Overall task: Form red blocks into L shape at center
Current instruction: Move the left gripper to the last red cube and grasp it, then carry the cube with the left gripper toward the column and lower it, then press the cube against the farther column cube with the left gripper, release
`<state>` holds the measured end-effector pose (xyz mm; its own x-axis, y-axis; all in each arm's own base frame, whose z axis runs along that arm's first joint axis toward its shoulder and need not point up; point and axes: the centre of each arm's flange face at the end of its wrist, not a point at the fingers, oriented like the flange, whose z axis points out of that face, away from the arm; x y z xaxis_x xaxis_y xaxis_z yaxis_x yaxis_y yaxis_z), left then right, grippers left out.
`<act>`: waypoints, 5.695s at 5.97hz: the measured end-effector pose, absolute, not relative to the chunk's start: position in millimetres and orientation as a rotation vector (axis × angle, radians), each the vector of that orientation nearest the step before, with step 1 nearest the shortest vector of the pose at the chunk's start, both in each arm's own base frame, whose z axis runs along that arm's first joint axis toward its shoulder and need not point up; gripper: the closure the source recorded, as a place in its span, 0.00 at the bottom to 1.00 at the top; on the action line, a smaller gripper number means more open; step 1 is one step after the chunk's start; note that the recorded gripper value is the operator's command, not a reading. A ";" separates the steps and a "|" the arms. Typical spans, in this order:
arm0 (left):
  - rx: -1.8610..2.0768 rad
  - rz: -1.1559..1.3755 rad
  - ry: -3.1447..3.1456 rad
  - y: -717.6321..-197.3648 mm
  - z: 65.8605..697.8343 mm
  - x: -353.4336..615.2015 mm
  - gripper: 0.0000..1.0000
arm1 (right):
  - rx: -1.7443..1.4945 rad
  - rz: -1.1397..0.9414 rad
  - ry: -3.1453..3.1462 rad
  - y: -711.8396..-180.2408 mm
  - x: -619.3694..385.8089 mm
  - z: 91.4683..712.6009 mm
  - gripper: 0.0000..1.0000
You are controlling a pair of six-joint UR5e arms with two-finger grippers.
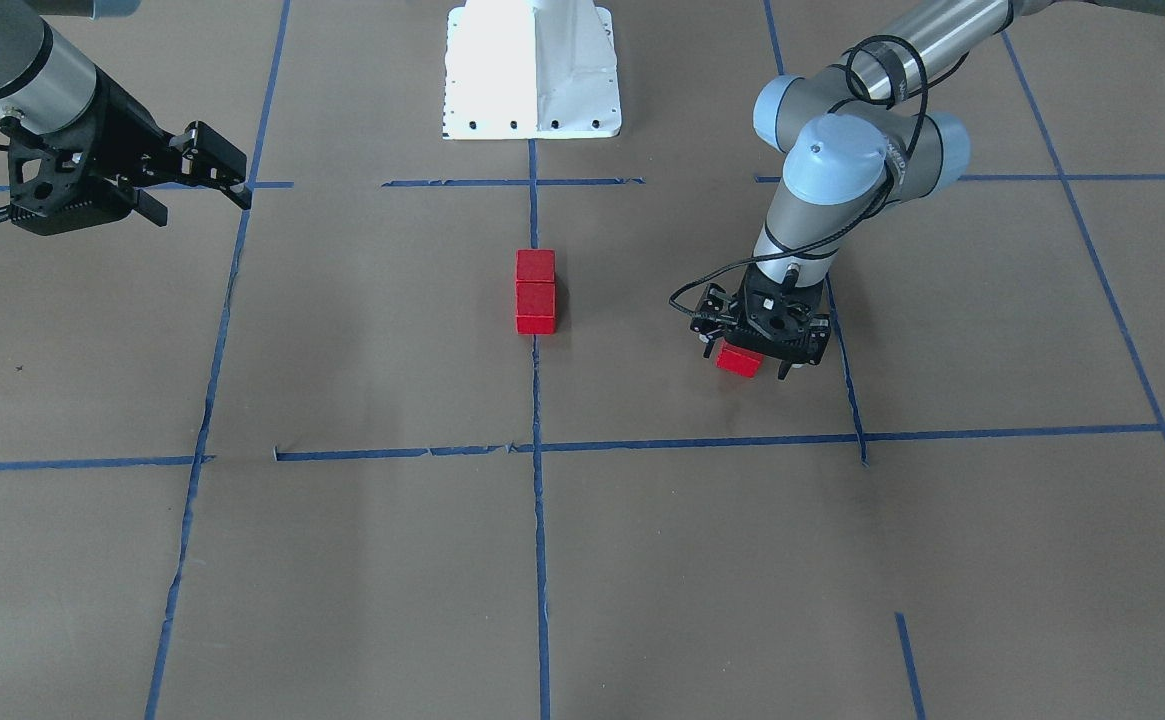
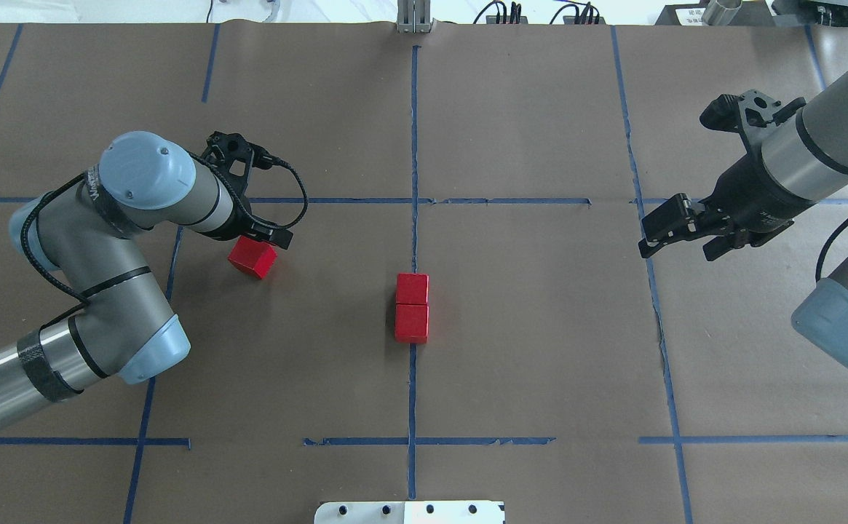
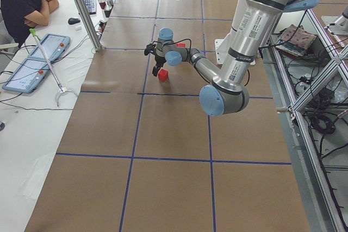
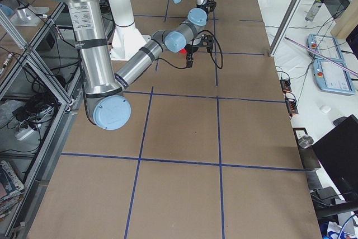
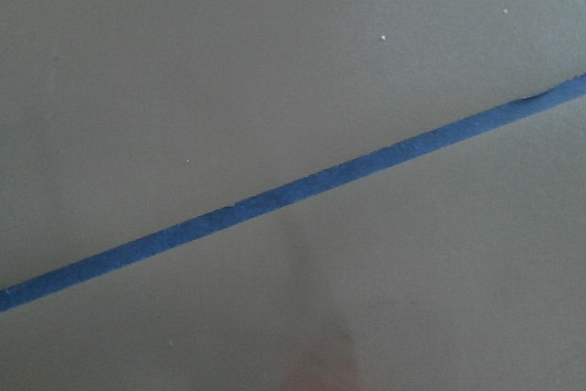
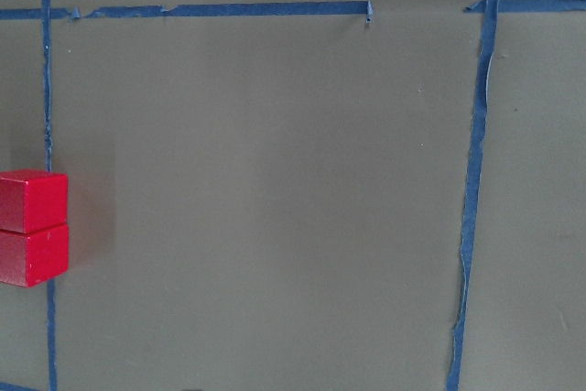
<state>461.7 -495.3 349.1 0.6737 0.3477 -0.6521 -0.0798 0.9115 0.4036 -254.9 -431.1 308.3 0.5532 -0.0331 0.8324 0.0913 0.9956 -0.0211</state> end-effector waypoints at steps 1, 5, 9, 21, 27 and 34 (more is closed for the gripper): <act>0.350 0.251 0.799 -494.3 352.0 464.2 0.00 | -0.067 -0.075 -0.981 -430.9 -256.6 309.2 0.00; 0.279 0.278 0.822 -489.4 362.1 472.1 0.52 | -0.071 -0.080 -0.979 -429.7 -259.4 309.9 0.00; 0.227 0.283 0.866 -490.0 338.3 476.0 1.00 | -0.068 -0.083 -0.983 -428.5 -259.0 307.0 0.00; -0.363 -1.350 0.723 -401.7 221.7 594.1 1.00 | -0.086 -0.052 -0.982 -426.4 -261.0 305.7 0.00; -0.437 -1.510 0.702 -410.0 207.0 605.5 1.00 | -0.096 -0.059 -0.978 -424.4 -266.5 308.3 0.00; -0.484 -1.550 0.665 -417.5 205.2 615.5 1.00 | -0.100 -0.061 -0.977 -424.0 -268.0 309.4 0.00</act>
<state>615.5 -417.5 205.2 -0.0932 -0.9920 -0.0846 0.7447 -0.0130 -0.6672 -268.0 -424.0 309.4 0.5587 -0.0069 0.8293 0.0966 0.9937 -0.0568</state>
